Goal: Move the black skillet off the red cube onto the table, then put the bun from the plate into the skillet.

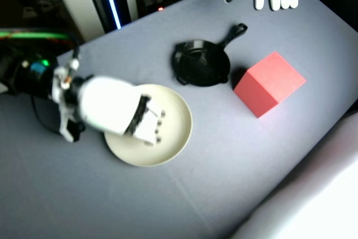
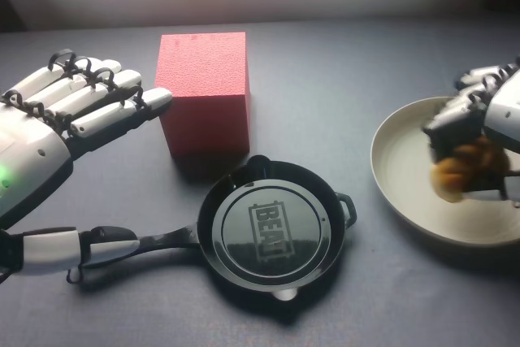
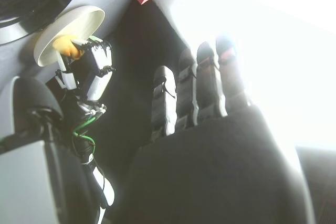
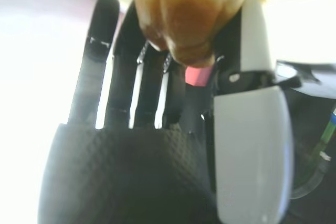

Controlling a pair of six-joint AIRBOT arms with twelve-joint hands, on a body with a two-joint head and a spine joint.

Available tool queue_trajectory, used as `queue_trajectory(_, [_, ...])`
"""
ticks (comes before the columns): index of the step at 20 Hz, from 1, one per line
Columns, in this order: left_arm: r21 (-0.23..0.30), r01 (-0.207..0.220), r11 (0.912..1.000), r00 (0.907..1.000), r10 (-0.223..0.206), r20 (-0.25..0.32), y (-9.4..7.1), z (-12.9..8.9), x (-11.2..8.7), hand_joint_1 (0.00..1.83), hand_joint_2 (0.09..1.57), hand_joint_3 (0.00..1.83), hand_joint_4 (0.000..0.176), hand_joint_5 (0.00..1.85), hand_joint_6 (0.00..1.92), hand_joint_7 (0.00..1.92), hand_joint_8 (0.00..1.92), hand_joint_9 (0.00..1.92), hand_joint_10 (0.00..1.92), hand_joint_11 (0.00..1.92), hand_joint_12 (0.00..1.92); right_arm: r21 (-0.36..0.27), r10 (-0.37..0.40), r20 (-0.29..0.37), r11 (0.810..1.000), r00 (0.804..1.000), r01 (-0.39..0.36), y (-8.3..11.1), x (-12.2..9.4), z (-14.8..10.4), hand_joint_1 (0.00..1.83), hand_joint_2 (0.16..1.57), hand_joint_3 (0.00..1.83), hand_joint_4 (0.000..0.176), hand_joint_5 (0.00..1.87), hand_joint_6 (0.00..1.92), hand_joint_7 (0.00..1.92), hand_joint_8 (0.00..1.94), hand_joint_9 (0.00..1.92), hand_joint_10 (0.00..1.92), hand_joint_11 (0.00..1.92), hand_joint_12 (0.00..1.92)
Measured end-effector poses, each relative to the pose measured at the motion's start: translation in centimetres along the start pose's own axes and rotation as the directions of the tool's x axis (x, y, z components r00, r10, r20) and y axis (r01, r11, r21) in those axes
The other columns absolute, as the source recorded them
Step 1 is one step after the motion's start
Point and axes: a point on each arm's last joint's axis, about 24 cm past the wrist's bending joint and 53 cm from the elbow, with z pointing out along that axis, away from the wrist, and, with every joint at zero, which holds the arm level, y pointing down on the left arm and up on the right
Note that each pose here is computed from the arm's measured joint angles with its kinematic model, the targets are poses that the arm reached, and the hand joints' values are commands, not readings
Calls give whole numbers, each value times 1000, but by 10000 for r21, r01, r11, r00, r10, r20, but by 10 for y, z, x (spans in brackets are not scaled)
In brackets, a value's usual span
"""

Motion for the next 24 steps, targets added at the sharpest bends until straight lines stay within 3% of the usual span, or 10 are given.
queue_trajectory(4, [-22, 25, 10000, 10000, -25, 62, 1, 0, -1, 709, 982, 0, 116, 153, 1, 149, 1, 100, 2, 0, 401, -1826, 47, 445, 9832, 9990, 35, 56, -14, 15, 1239, 1147, 0, 0, 995, 798, 876, 1353, 814, 1109, 646, 1456])
queue_trajectory(7, [-4, 32, 10000, 9999, -32, 146, 0, 0, -3, 688, 1000, 5, 122, 152, 0, 169, 4, 121, 5, 0, 413, -2938, 102, 176, 9559, 9998, -46, 93, 3, 35, 1267, 1160, 0, 0, 995, 782, 820, 1424, 709, 1293, 541, 1465])
queue_trajectory(10, [-28, 38, 10000, 9999, -38, 166, 1, -1, -4, 632, 992, 0, 114, 152, 0, 176, 1, 129, 2, 0, 367, -3507, -39, -289, 9365, 9996, -65, 119, 26, 50, 1366, 1141, 0, 0, 895, 1063, 906, 1082, 857, 1278, 655, 1182])
queue_trajectory(12, [-73, 69, 9999, 9997, -67, 243, 2, -1, -5, 586, 987, 0, 124, 133, 0, 153, 0, 106, 0, 0, 319, -3568, -1, -394, 9341, 9992, -140, 124, 32, 59, 1364, 1149, 2, 0, 860, 1074, 870, 1124, 879, 1298, 674, 1324])
queue_trajectory(13, [-53, 68, 10000, 9996, -66, 275, 2, -1, -6, 579, 983, 0, 107, 121, 1, 142, 1, 94, 1, 0, 246, -3554, -10, -442, 9346, 9990, -148, 125, 34, 61, 1218, 1183, 0, 0, 857, 1146, 829, 1236, 786, 1079, 586, 1435])
queue_trajectory(15, [-9, 68, 10000, 9993, -67, 360, 1, -1, -8, 504, 990, 0, 71, 102, 0, 101, 0, 72, 0, 0, 209, -3532, -34, -558, 9354, 9984, -166, 127, 39, 68, 1245, 1160, 0, 0, 937, 853, 887, 1365, 848, 1201, 672, 1609])
queue_trajectory(17, [69, 59, 10000, 9990, -62, 437, -1, -1, -10, 442, 1026, 11, 34, 78, 0, 86, 0, 68, 0, 0, 261, -3646, 14, -680, 9308, 9977, -261, 133, 47, 72, 1244, 1130, 0, 0, 957, 862, 979, 1194, 931, 1094, 779, 1441])
queue_trajectory(19, [38, 75, 10000, 9989, -77, 465, -1, -1, -10, 422, 1032, 5, 60, 106, 6, 137, 8, 102, 7, 0, 341, -3654, 41, -757, 9303, 9971, -316, 135, 51, 75, 1264, 1102, 0, 0, 1012, 755, 1040, 1099, 1022, 1020, 899, 1394])
queue_trajectory(22, [59, 77, 10000, 9988, -80, 492, -1, -1, -11, 432, 1037, 4, 83, 137, 3, 177, 4, 129, 3, 0, 384, -3464, 4, -973, 9375, 9953, -342, 131, 60, 79, 1251, 1162, 1, 0, 948, 776, 878, 1430, 899, 1541, 843, 1813])
queue_trajectory(24, [76, 69, 9999, 9987, -72, 499, -1, -1, -11, 419, 1032, 1, 84, 137, 2, 174, 1, 131, 3, 0, 377, -3436, -1, -979, 9385, 9952, -337, 130, 60, 80, 1177, 1230, 5, 0, 767, 1142, 766, 1501, 515, 1281, 309, 1717])
